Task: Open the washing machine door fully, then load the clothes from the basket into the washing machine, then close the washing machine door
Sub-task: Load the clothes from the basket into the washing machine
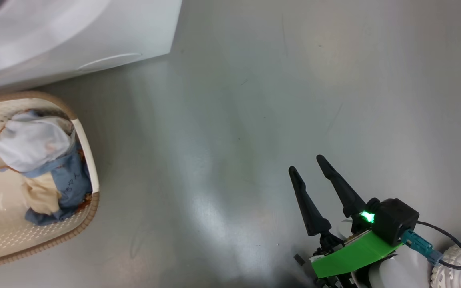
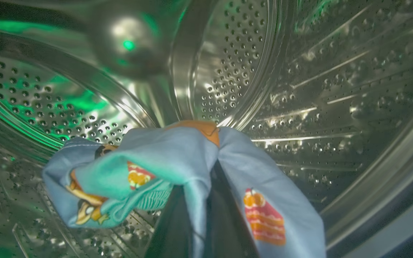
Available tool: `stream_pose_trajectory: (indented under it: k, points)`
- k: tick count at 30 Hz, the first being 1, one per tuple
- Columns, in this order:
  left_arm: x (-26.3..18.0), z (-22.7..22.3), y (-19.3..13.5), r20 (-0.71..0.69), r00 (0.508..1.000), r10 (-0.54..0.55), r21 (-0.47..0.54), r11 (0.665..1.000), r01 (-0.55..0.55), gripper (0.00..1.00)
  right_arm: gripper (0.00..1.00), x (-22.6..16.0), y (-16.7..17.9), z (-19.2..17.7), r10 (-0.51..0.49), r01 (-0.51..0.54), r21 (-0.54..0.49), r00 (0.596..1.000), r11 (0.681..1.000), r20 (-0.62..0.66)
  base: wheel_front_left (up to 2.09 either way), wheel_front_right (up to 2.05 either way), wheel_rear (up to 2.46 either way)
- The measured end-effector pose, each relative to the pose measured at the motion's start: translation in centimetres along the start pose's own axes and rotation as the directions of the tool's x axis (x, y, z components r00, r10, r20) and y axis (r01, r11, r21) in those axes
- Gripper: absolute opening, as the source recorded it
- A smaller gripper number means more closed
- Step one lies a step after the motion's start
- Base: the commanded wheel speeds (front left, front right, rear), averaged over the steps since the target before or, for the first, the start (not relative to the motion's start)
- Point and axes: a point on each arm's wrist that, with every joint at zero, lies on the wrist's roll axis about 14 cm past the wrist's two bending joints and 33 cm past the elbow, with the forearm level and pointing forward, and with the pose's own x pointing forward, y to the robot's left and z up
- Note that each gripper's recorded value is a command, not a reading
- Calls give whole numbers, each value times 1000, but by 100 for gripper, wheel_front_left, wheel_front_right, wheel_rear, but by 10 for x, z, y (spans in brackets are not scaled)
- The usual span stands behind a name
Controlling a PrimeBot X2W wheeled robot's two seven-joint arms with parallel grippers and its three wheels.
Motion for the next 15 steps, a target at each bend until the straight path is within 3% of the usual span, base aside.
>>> stream_pose_trajectory:
  k: [5,13,15]
  points:
    - [8,21,5,69,998,15,20,1000,-16,0,100,-2,-2,0,-9,9,1,1000,1000,-1,0,0,0]
    - [10,11,4,60,998,16,8,1000,-17,2,100,-3,-5,-1,-18,18,2,1000,1000,-7,0,0,0]
    - [9,7,3,48,999,18,-5,1000,-18,100,100,-3,-5,-1,-19,19,6,1000,1000,-7,0,0,0]
